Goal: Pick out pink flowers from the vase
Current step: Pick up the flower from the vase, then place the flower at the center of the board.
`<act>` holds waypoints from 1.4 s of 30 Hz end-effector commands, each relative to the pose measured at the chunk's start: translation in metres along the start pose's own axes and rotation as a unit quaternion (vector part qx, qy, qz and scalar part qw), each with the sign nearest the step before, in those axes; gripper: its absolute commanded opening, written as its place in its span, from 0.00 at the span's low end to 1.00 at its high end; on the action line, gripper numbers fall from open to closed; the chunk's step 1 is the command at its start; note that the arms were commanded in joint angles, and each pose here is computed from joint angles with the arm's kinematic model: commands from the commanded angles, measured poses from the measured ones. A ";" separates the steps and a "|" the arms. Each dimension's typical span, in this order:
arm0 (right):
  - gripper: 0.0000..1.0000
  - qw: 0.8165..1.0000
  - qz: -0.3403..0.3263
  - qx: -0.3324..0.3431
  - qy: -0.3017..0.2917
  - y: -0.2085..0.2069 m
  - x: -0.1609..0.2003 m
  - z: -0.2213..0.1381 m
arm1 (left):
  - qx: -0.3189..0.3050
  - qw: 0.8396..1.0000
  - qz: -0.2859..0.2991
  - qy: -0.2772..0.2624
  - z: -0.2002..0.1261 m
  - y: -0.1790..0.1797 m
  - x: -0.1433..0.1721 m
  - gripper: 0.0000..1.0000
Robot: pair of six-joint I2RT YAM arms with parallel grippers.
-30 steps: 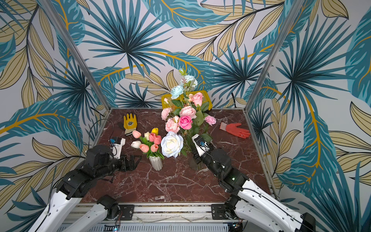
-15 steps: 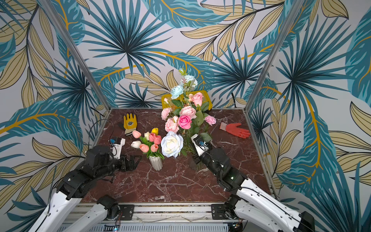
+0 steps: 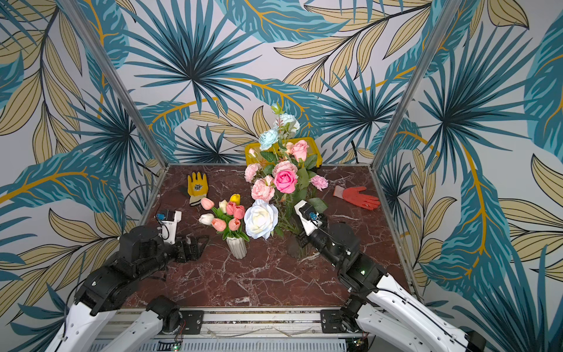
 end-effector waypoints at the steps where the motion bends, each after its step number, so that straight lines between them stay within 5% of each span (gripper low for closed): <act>1: 0.01 1.000 -0.002 -0.015 -0.013 0.001 -0.019 -0.012 | 0.020 0.998 0.025 -0.047 -0.023 -0.013 -0.027 0.99; 25: 0.00 0.995 0.051 -0.027 -0.078 -0.020 -0.163 -0.101 | 0.168 0.979 0.083 -0.078 -0.039 -0.073 -0.061 0.95; 42: 0.00 0.957 0.118 -0.254 -0.074 0.053 -0.181 -0.080 | 0.266 0.934 0.194 -0.134 -0.057 -0.111 -0.070 0.86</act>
Point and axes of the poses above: each gripper's point midway between its finger pads, its own z axis out along the fingers, its own y axis along the line the jaws close on, x = y × z, the point moved 1 cm from there along -z, back along the fingers, and after that the axes turned 4 degrees about z, right-handed, at the moved point
